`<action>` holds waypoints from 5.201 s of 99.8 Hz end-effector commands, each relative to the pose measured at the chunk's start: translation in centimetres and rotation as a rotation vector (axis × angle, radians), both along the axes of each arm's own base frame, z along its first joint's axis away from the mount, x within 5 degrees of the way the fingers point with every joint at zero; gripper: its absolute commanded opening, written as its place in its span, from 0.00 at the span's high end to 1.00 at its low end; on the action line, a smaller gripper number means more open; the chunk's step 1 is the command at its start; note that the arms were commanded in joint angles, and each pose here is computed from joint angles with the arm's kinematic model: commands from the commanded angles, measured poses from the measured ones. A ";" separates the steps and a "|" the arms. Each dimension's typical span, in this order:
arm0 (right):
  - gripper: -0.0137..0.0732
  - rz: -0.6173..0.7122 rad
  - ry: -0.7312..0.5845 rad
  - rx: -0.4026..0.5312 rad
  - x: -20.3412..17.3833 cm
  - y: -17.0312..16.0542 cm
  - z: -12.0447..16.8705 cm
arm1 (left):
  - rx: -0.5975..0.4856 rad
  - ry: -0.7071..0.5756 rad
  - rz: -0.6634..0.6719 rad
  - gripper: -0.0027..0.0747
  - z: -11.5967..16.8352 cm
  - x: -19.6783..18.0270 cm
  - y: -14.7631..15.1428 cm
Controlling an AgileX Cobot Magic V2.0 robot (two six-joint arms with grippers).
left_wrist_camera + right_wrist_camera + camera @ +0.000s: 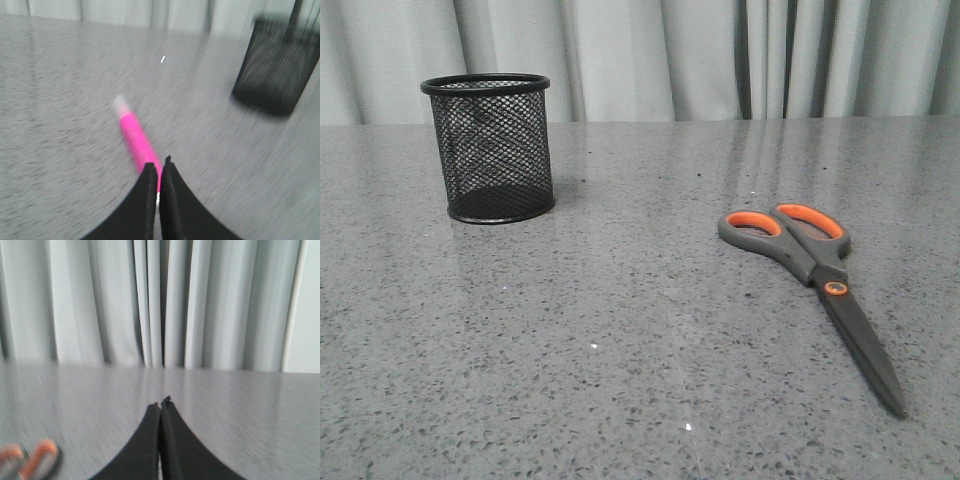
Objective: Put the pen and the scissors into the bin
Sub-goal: 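Move the left gripper down toward the pink highlighter on the table, then close the left gripper on the highlighter's capped end, then lift the highlighter with the left gripper and drop it into the mesh cup, then lower the right gripper onto the scissors handles and grasp them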
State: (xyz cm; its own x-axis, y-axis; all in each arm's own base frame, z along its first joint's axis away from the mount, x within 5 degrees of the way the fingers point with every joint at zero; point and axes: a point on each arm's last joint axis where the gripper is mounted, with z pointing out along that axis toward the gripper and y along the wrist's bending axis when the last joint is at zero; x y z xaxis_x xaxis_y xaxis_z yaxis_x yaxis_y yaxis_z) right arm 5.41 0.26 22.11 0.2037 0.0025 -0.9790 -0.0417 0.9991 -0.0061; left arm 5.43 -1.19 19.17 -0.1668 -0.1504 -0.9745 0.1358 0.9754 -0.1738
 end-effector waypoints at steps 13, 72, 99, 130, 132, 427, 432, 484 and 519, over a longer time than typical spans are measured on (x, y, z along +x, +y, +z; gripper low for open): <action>0.93 0.027 -0.057 0.239 -0.2 -0.3 0.2 | -0.634 -0.154 0.112 0.99 0.9 0.1 0.9; 0.50 0.178 0.338 0.279 1.6 1.3 8.0 | -0.509 -0.121 -0.040 0.48 8.9 0.3 -0.5; 0.50 0.196 0.507 0.253 5.2 2.4 8.5 | -0.213 0.298 -0.136 0.62 12.9 6.6 -2.3; 0.50 0.202 0.514 0.251 5.3 2.5 8.4 | 0.017 0.710 -0.012 0.62 14.8 15.3 -1.5; 0.50 0.202 0.514 0.251 5.3 2.5 8.4 | 0.034 0.741 -0.010 0.62 14.6 15.8 -1.4; 0.50 0.268 0.353 0.147 4.9 2.9 15.0 | -0.034 -0.156 -0.549 0.41 20.8 22.5 -10.7; 0.50 0.296 0.356 0.113 5.2 3.4 16.5 | -0.025 -0.221 -0.552 0.45 22.6 20.7 -10.3; 0.43 0.435 1.208 -0.206 15.8 14.0 12.1 | 0.157 -0.600 -0.518 0.49 30.4 5.6 -6.0; 0.36 0.370 1.397 -0.214 17.9 15.7 7.9 | 0.093 -0.527 -0.529 0.49 27.5 5.0 -5.8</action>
